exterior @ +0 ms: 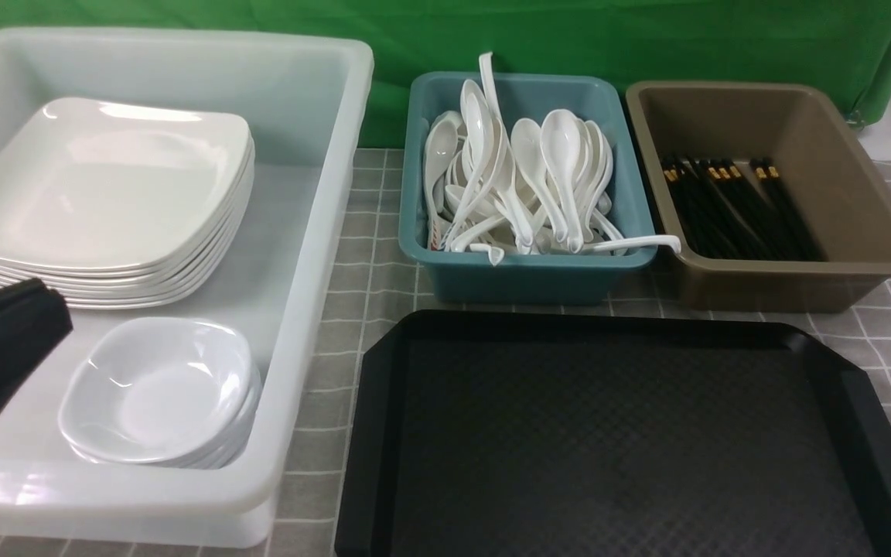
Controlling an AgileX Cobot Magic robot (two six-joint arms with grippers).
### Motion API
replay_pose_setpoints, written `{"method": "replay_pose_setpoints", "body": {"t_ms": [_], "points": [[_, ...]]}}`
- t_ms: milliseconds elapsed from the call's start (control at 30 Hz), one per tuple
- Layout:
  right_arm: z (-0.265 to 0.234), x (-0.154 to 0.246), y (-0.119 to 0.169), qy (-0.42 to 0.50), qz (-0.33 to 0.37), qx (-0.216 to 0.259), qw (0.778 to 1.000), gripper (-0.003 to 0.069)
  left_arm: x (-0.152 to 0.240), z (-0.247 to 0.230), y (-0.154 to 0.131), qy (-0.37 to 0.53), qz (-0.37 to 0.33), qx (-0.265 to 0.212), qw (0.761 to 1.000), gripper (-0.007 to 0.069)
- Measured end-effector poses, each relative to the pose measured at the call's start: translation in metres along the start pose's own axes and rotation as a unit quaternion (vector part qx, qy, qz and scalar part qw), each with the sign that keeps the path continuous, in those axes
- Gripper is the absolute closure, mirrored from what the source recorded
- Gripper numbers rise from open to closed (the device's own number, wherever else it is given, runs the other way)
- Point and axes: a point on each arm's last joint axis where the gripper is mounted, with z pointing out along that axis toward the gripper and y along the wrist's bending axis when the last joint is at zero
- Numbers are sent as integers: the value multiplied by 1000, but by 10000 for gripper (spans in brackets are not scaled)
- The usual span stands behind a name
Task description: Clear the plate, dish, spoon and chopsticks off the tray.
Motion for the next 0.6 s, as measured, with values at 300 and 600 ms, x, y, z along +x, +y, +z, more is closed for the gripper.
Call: {"method": "replay_pose_setpoints", "body": {"t_ms": [300, 600], "points": [[0, 0, 0, 0, 0, 0, 1000, 542, 37, -24, 12, -24, -2, -166, 986, 614], [0, 0, 0, 0, 0, 0, 1000, 516, 121, -29, 9, 32, -52, -251, 966, 614]]}}
